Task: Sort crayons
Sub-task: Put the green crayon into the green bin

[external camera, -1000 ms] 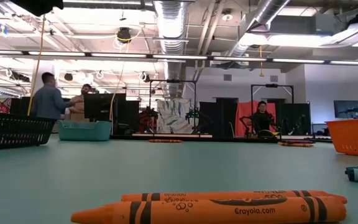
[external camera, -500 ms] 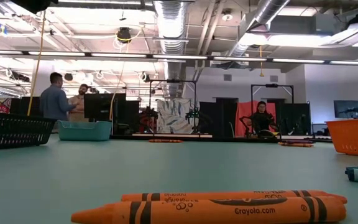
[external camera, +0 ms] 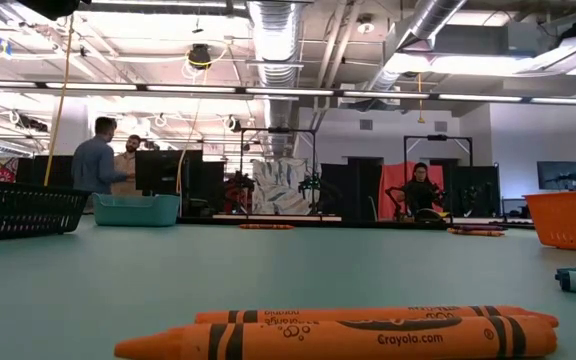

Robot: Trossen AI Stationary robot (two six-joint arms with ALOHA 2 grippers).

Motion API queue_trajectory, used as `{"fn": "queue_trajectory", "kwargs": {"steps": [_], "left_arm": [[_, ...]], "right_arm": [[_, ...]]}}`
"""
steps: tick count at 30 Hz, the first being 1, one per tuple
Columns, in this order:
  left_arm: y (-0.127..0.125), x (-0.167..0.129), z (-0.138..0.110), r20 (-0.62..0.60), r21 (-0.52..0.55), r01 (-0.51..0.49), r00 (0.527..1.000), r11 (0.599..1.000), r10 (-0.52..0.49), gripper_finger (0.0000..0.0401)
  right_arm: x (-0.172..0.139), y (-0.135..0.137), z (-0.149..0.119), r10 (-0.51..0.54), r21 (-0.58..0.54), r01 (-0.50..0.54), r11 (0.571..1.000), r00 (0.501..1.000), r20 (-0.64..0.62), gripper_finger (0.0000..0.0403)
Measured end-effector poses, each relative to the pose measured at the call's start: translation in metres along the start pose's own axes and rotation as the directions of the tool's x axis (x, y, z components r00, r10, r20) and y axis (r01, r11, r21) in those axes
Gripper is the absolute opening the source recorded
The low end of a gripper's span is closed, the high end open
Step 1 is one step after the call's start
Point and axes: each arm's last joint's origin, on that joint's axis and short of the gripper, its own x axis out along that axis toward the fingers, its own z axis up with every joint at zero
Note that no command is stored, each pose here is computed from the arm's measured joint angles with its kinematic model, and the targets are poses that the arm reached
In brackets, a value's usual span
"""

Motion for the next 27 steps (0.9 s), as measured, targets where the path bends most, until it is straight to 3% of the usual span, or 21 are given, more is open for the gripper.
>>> {"fn": "queue_trajectory", "kwargs": {"steps": [7, 15, 22, 27], "left_arm": [[-0.001, 0.0, -0.001, -0.01, 0.018, 0.013, 1.0, 1.0, -0.013, 0.0011], [-0.003, 0.0, -0.005, -0.049, 0.041, 0.054, 0.997, 0.998, -0.052, 0.0004], [0.0, -0.004, -0.011, -0.202, 0.12, 0.053, 0.979, 0.991, -0.028, 0.0002], [0.016, -0.018, -0.021, -0.444, 0.199, 0.033, 0.894, 0.979, 0.06, 0.0001]], "right_arm": [[0.0, 0.0, 0.0, 0.012, -0.001, -0.012, 1.0, 1.0, -0.004, 0.0001], [0.004, 0.001, -0.001, 0.054, 0.001, -0.054, 0.999, 0.998, -0.026, 0.0019], [0.01, -0.002, -0.006, 0.06, -0.001, -0.06, 0.998, 0.996, -0.062, 0.0117], [0.016, -0.012, -0.024, 0.073, 0.074, -0.061, 0.995, 0.98, -0.183, 0.0196]]}}
